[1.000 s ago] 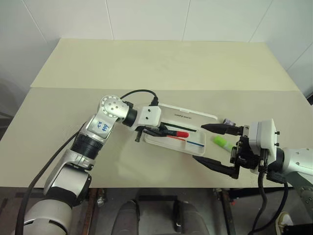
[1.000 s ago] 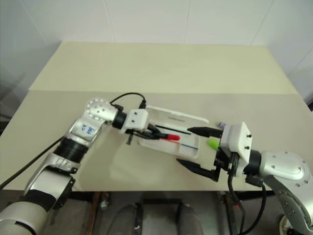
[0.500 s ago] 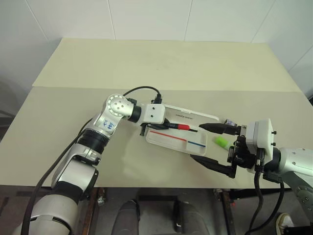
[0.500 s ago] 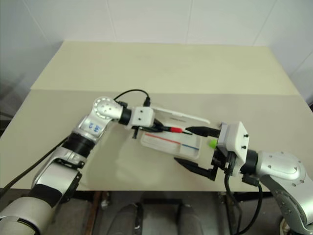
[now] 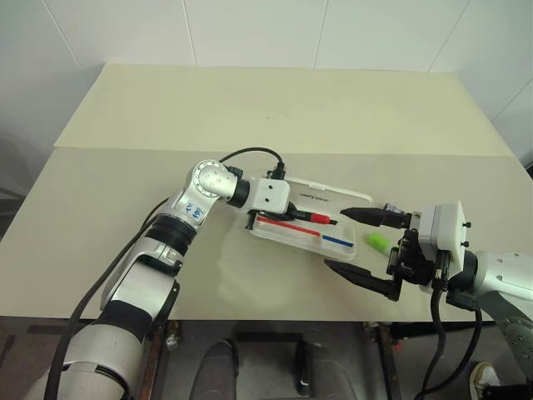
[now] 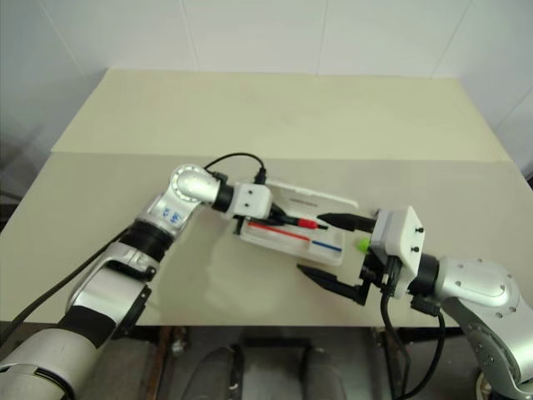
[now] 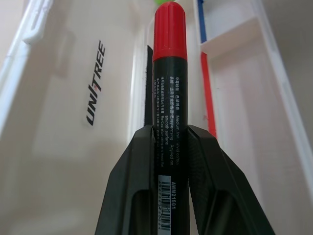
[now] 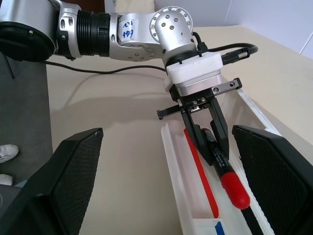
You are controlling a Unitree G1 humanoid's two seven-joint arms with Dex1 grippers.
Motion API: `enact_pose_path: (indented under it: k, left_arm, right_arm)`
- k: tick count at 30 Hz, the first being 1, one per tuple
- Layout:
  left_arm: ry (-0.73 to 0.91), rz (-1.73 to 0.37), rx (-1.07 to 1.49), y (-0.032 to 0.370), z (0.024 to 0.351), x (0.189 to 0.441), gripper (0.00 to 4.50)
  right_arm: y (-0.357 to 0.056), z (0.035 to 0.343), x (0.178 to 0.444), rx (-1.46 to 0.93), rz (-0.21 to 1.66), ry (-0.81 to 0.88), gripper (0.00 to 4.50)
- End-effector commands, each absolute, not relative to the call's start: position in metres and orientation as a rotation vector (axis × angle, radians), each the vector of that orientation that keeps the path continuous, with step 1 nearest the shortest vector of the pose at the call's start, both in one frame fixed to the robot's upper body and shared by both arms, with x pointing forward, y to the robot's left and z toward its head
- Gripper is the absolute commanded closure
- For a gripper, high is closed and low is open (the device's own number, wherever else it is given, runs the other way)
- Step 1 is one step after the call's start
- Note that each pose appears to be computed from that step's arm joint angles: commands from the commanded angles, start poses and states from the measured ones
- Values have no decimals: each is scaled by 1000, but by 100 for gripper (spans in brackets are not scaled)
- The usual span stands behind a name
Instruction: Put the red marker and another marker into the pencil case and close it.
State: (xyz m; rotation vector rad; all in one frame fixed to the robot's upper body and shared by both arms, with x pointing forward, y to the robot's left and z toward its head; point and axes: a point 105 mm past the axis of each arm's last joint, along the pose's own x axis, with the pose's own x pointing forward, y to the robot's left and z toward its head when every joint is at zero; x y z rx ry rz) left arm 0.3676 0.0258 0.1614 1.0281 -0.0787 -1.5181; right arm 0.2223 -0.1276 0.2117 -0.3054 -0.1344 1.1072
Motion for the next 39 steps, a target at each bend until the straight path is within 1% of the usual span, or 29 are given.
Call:
enact_pose_path:
  k: [1, 5, 12, 22, 25, 28, 31, 32, 33, 39]
  left_arm:
    - [-94, -1539, 1034, 24, 163, 363, 262]
    - [-102, -1540, 1034, 24, 164, 362, 125]
    - [-104, -1578, 991, 26, 170, 350, 125]
    - [-33, -1699, 820, 46, 182, 316, 125]
    - [17, -1744, 763, 63, 182, 303, 125]
    - [62, -1738, 689, 82, 185, 295, 125]
    - [51, -1766, 627, 103, 192, 280, 66]
    - [62, -1785, 611, 111, 192, 274, 38]
    - [53, -1766, 609, 116, 193, 273, 3]
    - [-15, -1690, 574, 120, 201, 278, 3]
  right_arm:
    - [-124, 220, 219, -325, 1112, -189, 0]
    - [-124, 220, 220, -325, 1114, -190, 0]
    - [-124, 219, 221, -323, 1118, -193, 0]
    - [-131, 219, 226, -281, 1093, -182, 0]
    - [-142, 217, 231, -236, 1049, -153, 0]
    - [-163, 211, 238, -192, 965, -111, 0]
    - [-190, 196, 242, -204, 872, -38, 0]
    - [-200, 190, 242, -212, 844, -10, 0]
    - [-208, 185, 243, -220, 820, 6, 0]
    - [-237, 163, 248, -252, 767, 89, 0]
